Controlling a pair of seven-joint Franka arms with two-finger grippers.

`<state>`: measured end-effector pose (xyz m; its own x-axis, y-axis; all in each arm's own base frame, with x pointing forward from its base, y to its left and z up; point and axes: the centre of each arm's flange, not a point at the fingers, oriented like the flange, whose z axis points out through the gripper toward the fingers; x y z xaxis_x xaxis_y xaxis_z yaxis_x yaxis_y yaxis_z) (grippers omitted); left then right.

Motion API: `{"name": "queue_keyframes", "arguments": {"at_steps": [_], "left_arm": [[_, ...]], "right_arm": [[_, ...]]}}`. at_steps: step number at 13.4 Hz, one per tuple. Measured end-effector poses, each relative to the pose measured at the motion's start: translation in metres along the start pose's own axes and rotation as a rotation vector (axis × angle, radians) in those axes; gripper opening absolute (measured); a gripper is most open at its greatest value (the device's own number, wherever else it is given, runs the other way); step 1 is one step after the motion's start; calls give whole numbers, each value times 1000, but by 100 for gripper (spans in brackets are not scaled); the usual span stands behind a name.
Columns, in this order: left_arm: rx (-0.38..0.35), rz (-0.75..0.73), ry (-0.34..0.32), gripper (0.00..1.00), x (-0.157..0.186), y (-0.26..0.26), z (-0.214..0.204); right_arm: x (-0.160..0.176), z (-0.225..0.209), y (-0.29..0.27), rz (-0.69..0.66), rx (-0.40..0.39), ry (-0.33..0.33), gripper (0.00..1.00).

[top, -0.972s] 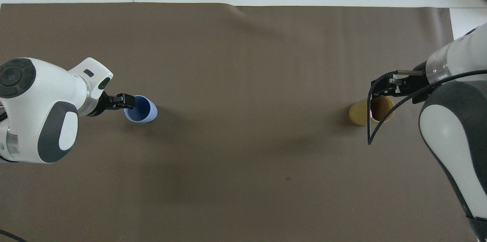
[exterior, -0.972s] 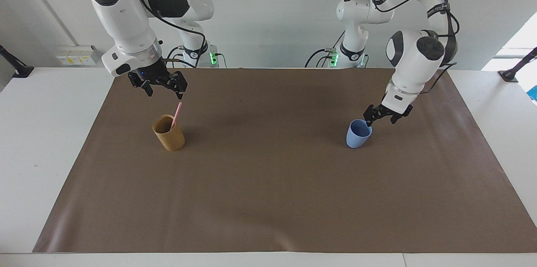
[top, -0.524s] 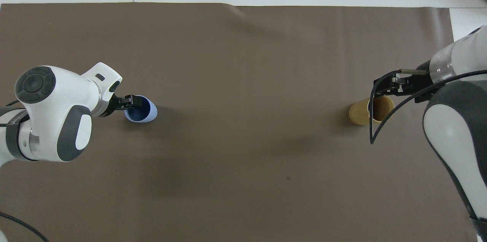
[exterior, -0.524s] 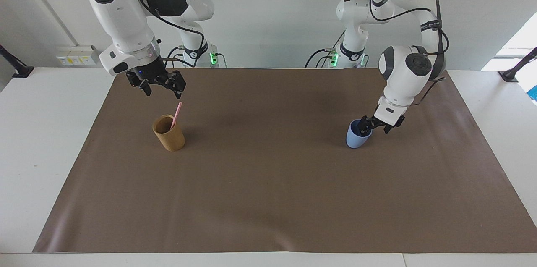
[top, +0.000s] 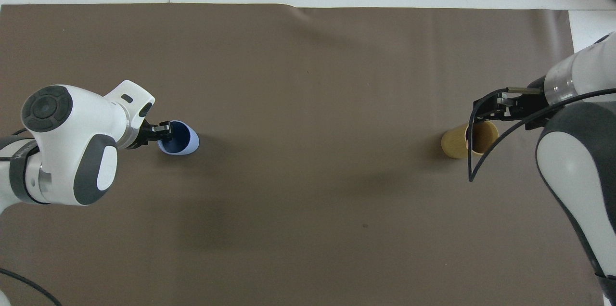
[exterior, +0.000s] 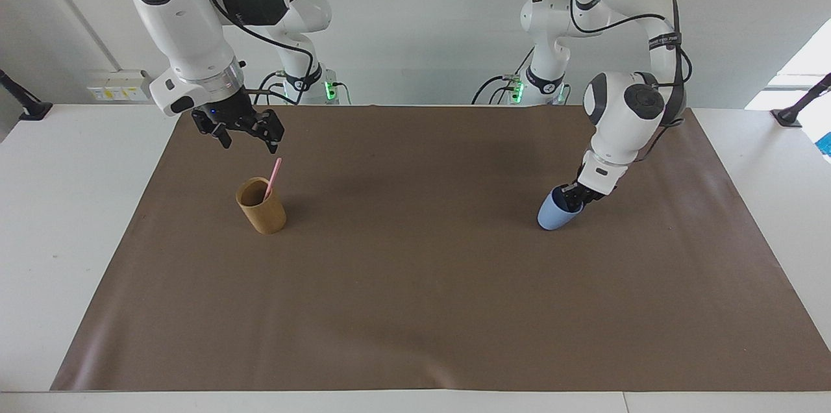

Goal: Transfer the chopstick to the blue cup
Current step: 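Grasp the blue cup with the left gripper and slide it toward center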

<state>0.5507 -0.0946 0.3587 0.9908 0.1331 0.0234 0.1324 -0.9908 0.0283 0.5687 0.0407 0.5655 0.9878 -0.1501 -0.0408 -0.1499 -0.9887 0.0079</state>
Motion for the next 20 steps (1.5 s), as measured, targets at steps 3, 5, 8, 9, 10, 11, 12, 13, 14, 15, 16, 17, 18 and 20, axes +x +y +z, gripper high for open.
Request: {"name": "queue_keyframes", "arguments": {"at_steps": [3, 5, 8, 9, 10, 11, 12, 13, 14, 15, 16, 17, 18, 20], "left_arm": [[-6, 19, 9, 6, 1, 13, -11], [-5, 22, 1, 6, 7, 19, -28], [2, 30, -26, 6, 6, 51, -68], [-1, 15, -22, 6, 1, 75, -81], [-8, 6, -9, 6, -6, 99, -90], [-15, 4, 1, 6, -16, 124, -96], [-20, 2, 6, 6, -26, 143, -98], [-27, -8, 12, 6, -34, 163, -96], [-36, -19, 18, 6, -41, 185, -88], [-42, -26, 19, 6, -48, 207, -76], [-47, -24, 18, 6, -56, 231, -63], [-53, -20, 18, 6, -64, 253, -50], [-60, -16, 21, 6, -70, 270, -40], [-60, -12, 14, 6, -83, 291, -22]], "right_arm": [[0, 0, 0, 0, 0, 0, 100], [0, 0, 0, 0, 0, 0, 100], [0, 0, 0, 0, 0, 0, 100], [0, 0, 0, 0, 0, 0, 100], [0, 0, 0, 0, 0, 0, 100], [0, 0, 0, 0, 0, 0, 100], [0, 0, 0, 0, 0, 0, 100], [0, 0, 0, 0, 0, 0, 100], [0, 0, 0, 0, 0, 0, 100], [0, 0, 0, 0, 0, 0, 100], [0, 0, 0, 0, 0, 0, 100], [0, 0, 0, 0, 0, 0, 100], [0, 0, 0, 0, 0, 0, 100], [0, 0, 0, 0, 0, 0, 100]]}}
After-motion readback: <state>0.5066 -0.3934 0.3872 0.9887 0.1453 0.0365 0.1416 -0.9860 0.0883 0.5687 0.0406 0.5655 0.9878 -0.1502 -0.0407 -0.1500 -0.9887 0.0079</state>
